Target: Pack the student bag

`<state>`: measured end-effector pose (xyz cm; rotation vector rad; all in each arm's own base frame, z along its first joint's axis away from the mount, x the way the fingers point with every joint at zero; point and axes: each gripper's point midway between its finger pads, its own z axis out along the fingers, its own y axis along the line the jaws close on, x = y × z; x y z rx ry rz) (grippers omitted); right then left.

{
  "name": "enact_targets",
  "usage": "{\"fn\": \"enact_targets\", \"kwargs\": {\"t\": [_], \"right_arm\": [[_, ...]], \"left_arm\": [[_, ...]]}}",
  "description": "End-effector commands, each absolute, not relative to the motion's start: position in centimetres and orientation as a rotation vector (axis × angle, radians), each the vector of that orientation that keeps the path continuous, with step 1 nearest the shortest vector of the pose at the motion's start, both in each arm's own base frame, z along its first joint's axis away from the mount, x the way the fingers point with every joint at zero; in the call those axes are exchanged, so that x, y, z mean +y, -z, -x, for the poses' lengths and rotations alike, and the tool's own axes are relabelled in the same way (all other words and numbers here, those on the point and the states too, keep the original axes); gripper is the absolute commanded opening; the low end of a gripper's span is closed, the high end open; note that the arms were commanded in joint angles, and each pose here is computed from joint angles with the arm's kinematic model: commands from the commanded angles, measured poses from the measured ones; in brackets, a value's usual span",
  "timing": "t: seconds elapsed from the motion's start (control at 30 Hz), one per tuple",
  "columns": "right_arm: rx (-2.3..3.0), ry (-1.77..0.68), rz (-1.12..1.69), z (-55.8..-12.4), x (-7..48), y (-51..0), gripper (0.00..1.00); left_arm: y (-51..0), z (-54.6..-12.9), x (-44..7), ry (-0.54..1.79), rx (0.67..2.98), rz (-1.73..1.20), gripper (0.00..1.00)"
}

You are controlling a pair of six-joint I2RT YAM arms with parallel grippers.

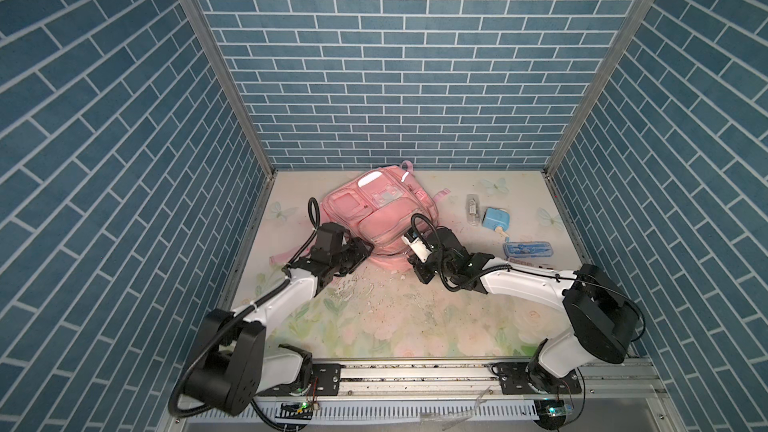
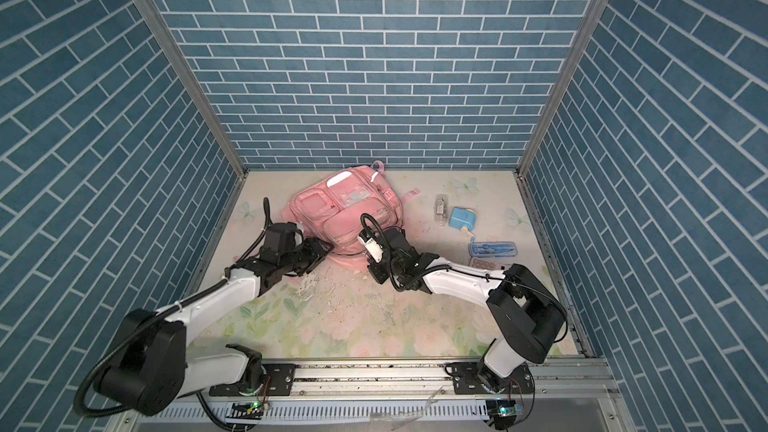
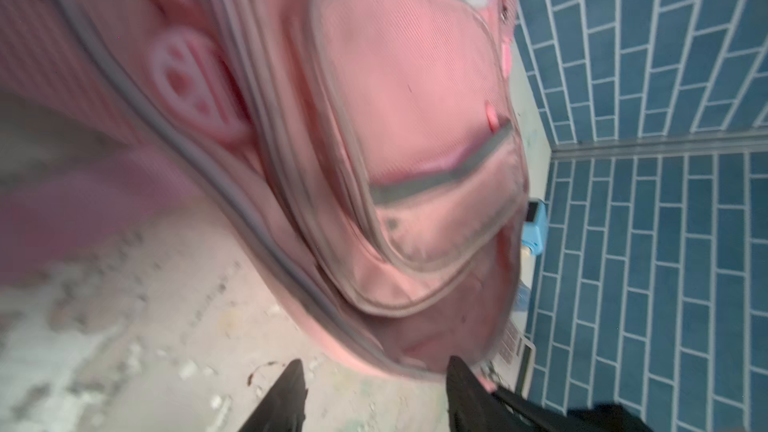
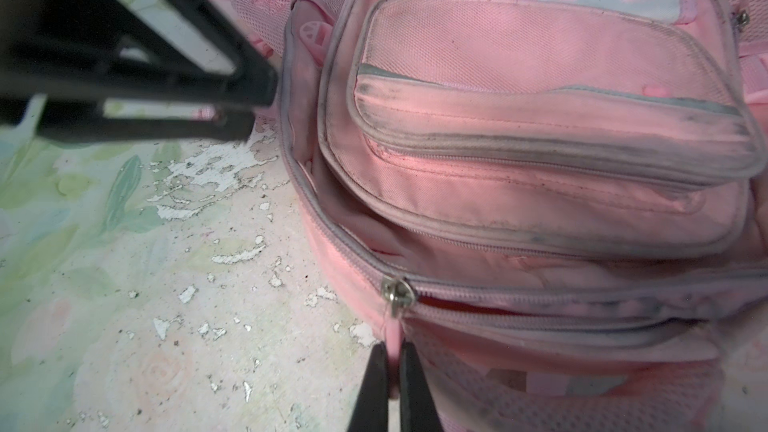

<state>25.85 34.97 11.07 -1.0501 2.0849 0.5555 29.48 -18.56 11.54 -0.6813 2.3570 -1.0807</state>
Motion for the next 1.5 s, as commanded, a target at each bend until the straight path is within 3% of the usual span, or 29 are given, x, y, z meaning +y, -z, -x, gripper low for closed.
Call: {"fn": "enact_targets", "kwargs": {"t": [0.0, 0.2, 0.53, 0.63, 0.83, 0.97, 1.47], "right_arm": [[2.041, -0.599, 1.059, -25.4, 35.7, -12.3, 0.0], [2.033, -0.588, 1.082, -24.9, 35.8, -12.1, 0.0], [2.006, -0.532, 1.145, -23.7, 36.3, -11.4, 0.0], [2.01, -0.511, 1.131, -23.7, 36.0, -11.3, 0.0], [2.0, -0.489, 1.122, -23.5, 35.7, -11.2, 0.0], [2.015, -0.456, 1.117, -23.3, 35.5, -10.8, 0.0], [2.182, -0.403, 0.721, -28.9, 28.3, -10.4, 0.0]], "left_arm": [[-12.4, -28.8, -19.7, 1.187, 2.208, 0.919, 0.59], [-12.0, -28.0, -20.7, 1.188, 2.109, 1.088, 0.66], [-9.7, -29.0, -22.9, 1.221, 2.06, 1.237, 0.64], [-8.9, -29.1, -23.1, 1.203, 2.085, 1.231, 0.55], [-7.5, -28.8, -21.8, 1.142, 2.111, 1.229, 0.16], [-7.6, -29.1, -21.3, 1.142, 2.128, 1.2, 0.0], [-7.6, -27.5, -19.0, 1.048, 2.379, 0.87, 0.0]]}}
